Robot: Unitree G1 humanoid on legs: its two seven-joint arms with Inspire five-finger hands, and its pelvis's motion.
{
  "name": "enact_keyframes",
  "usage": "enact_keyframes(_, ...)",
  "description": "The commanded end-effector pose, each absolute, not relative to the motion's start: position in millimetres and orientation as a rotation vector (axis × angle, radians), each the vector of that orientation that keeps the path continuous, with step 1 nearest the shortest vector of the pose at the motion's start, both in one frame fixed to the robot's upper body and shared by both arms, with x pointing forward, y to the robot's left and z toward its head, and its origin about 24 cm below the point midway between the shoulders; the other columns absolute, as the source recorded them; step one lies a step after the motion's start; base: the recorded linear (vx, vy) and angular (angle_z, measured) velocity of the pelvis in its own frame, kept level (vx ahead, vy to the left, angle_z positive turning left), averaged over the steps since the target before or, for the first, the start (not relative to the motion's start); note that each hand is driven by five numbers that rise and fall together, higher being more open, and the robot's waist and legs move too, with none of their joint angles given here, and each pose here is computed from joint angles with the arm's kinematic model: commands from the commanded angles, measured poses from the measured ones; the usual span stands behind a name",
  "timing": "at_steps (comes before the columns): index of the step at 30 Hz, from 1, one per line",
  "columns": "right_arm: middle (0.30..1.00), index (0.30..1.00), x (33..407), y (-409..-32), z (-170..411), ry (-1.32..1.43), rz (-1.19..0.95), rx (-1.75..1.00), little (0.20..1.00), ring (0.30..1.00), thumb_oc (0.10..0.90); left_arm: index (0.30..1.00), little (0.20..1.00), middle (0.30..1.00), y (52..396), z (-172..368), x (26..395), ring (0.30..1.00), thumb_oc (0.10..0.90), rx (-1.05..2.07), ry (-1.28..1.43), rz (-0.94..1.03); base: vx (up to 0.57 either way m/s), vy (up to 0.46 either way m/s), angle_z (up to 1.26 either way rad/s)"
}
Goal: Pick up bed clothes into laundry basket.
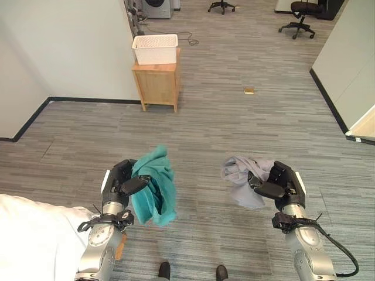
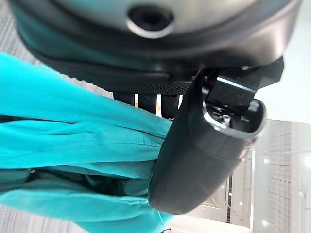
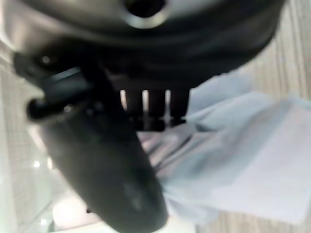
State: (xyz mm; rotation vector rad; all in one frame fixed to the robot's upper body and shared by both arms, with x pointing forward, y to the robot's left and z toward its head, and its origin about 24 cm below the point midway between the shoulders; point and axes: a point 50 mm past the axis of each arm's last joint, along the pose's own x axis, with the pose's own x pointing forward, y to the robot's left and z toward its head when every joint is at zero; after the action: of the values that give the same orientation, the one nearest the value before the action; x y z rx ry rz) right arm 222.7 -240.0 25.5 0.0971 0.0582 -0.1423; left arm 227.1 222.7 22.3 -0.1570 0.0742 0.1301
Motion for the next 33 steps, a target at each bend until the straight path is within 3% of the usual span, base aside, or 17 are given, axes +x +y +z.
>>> enact_keyframes(1,0.300,0.300,235.8,-239.7,68.4,-0.187,-0.125,0.085,0.300,0.300,0.400,0.300,0.300,0.300,236.1,72.6,245.3,0.300,0.400,-0.136,-0.205,0.158,0.00,0.000,0.00)
enact_keyframes(18,0.300,0.300,233.9,-226.5,66.7,-0.182,-0.063,0.045,0.300,0.300,0.400,0.300,0.300,0.300,252.4,70.9,231.5,0.300,0.400,-0.040,-0.179,0.194,0.09,0.069,-0.23)
enact_keyframes(33,0.300,0.300,238.0,-239.0,75.3,-0.188,-0.059,0.031,0.300,0.300,0.400,0.300,0.300,0.300,231.4,74.8,248.3,0.300,0.400,-0.131,-0.208,0.119,0.44,-0.303,0.27)
